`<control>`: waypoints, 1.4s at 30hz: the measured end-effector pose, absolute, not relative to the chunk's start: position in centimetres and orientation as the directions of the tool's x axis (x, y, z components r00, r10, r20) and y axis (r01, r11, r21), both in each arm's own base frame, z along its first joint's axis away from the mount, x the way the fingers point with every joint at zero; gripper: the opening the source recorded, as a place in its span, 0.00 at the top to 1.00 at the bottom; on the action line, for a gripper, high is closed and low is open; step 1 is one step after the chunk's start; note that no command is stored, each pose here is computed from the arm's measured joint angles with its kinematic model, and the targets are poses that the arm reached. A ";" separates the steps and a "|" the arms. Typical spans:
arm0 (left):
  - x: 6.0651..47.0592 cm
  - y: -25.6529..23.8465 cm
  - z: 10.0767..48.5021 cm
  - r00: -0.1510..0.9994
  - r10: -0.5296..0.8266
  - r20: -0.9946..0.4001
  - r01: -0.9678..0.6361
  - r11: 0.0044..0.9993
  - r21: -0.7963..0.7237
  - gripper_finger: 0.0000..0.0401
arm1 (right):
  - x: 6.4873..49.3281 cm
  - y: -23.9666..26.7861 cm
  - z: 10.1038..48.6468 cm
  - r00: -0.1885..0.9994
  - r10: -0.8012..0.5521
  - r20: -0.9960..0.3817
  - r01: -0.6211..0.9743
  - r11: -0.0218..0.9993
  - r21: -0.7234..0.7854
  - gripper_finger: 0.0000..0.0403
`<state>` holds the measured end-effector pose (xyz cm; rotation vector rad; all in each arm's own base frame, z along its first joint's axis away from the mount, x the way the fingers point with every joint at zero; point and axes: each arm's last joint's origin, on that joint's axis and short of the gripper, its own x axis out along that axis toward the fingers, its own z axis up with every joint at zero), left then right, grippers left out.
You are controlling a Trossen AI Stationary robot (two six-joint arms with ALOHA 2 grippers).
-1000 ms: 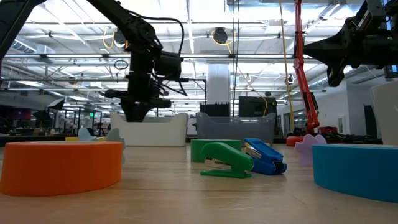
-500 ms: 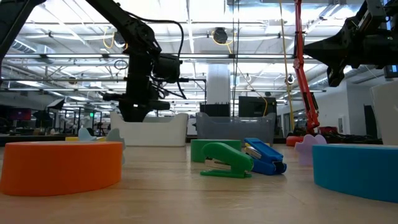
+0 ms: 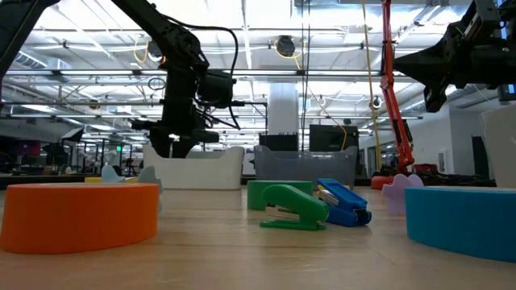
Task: Pick and place Stapler, Stapler remover, tape
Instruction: Put the top small green stapler into the white bin, then put the small yellow stapler into the white bin
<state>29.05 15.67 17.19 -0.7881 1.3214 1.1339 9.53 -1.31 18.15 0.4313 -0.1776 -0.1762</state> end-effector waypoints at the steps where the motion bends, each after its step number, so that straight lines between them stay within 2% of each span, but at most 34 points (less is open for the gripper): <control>1: 29.1 15.7 17.2 -0.107 0.179 -0.978 -0.939 0.304 0.158 0.67 | 9.5 -1.3 18.2 0.969 -0.207 0.133 0.131 0.894 0.429 0.95; 12: 29.1 15.5 17.2 -0.079 0.117 -0.990 -0.934 0.340 0.114 0.50 | 9.5 -1.3 18.2 0.969 -0.207 0.135 0.131 0.894 0.429 0.95; 17: 29.1 15.4 18.9 -0.033 0.100 -0.994 -0.938 0.341 0.065 0.45 | 9.5 -1.3 18.3 0.967 -0.206 0.151 0.124 0.894 0.430 0.95; 20: 29.0 15.4 21.1 0.026 0.152 -0.988 -0.935 0.355 0.030 0.44 | 9.5 -1.3 18.6 0.961 -0.206 0.184 0.109 0.896 0.431 0.95; 25: 27.6 14.7 26.1 0.136 0.319 -0.938 -0.935 0.355 -0.015 0.44 | 9.3 -1.3 19.4 0.943 -0.203 0.263 0.074 0.900 0.430 0.95; 28: 26.2 13.4 29.3 0.217 0.395 -0.893 -0.930 0.361 -0.067 0.44 | 9.3 -1.2 19.4 0.944 -0.198 0.263 0.069 0.900 0.430 0.95; 35: 22.4 9.2 34.9 0.407 0.473 -0.782 -0.877 0.442 -0.190 0.44 | 10.2 -0.9 20.2 0.969 -0.163 0.188 0.072 0.907 0.416 0.95; 42: 18.8 5.7 36.4 0.509 0.514 -0.691 -0.815 0.546 -0.194 0.44 | 13.1 -0.4 22.6 0.994 -0.109 0.032 0.089 0.924 0.372 0.95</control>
